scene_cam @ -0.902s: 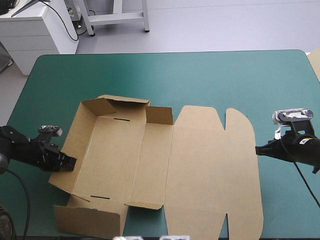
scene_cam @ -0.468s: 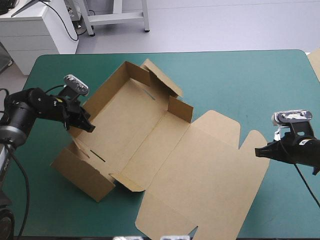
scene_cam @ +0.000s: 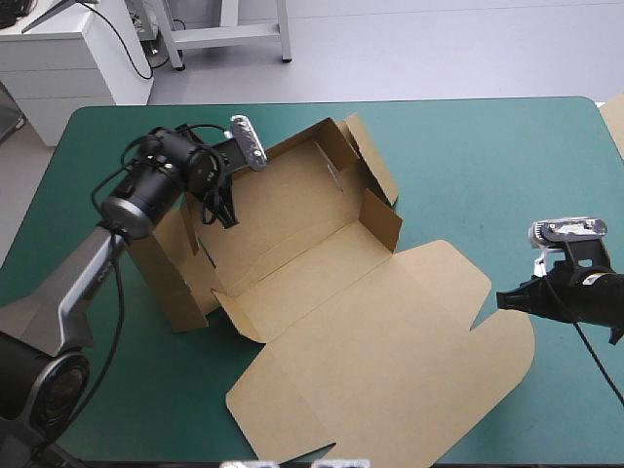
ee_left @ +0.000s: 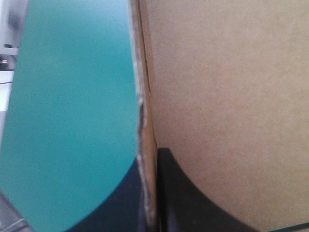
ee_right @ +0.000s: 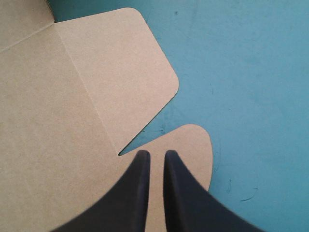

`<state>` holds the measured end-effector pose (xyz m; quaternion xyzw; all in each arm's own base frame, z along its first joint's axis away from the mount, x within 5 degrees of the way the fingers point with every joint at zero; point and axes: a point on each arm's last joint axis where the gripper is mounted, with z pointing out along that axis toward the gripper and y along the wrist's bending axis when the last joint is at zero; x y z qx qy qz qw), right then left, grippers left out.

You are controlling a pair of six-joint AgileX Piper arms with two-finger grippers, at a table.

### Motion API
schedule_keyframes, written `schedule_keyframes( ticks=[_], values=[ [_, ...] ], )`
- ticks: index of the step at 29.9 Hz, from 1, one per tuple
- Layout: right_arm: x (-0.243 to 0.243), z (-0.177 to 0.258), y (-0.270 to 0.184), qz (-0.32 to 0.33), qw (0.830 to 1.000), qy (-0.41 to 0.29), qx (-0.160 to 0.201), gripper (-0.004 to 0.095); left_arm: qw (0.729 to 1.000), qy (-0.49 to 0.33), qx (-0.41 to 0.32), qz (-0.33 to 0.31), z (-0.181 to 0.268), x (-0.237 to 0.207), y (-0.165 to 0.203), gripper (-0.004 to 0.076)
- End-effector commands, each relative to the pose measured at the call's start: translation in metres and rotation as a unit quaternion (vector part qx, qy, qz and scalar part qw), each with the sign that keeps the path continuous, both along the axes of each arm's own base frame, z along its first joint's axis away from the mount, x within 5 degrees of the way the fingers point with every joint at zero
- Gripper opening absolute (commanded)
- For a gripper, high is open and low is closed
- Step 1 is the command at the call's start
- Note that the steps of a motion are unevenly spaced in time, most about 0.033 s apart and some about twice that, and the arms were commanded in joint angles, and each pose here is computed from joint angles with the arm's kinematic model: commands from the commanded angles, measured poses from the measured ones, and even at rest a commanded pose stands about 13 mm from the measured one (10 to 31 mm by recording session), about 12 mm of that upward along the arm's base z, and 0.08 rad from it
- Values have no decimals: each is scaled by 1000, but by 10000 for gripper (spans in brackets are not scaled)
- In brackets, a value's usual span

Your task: Fold the box

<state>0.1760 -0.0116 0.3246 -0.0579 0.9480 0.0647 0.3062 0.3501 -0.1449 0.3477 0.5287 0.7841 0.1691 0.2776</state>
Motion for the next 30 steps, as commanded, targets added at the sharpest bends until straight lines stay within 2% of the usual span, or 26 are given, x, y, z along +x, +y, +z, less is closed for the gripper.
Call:
schedule_keyframes(
  ticks=[1,5,9,14,21,25,30],
  values=[
    [0,12,0,-8,999,-35,4,87,992,-110,54,-28,32,-7,-23,-8],
    [0,12,0,-8,999,-35,4,87,977,-184,88,-70,40,-16,-55,-8],
    [0,12,0,-8,999,-34,4,87,964,-237,67,-103,48,-29,-82,-8],
    [0,12,0,-6,999,-31,4,87,954,-256,54,-145,52,-44,-105,-8],
    [0,12,0,-6,999,-31,4,87,947,-262,47,-181,54,-61,-123,-8],
    [0,12,0,-6,999,-32,3,87,931,-285,15,-227,61,-81,-132,-8],
    [0,12,0,-6,999,-32,3,87,917,-299,-11,-263,65,-101,-127,-8]
  ],
)
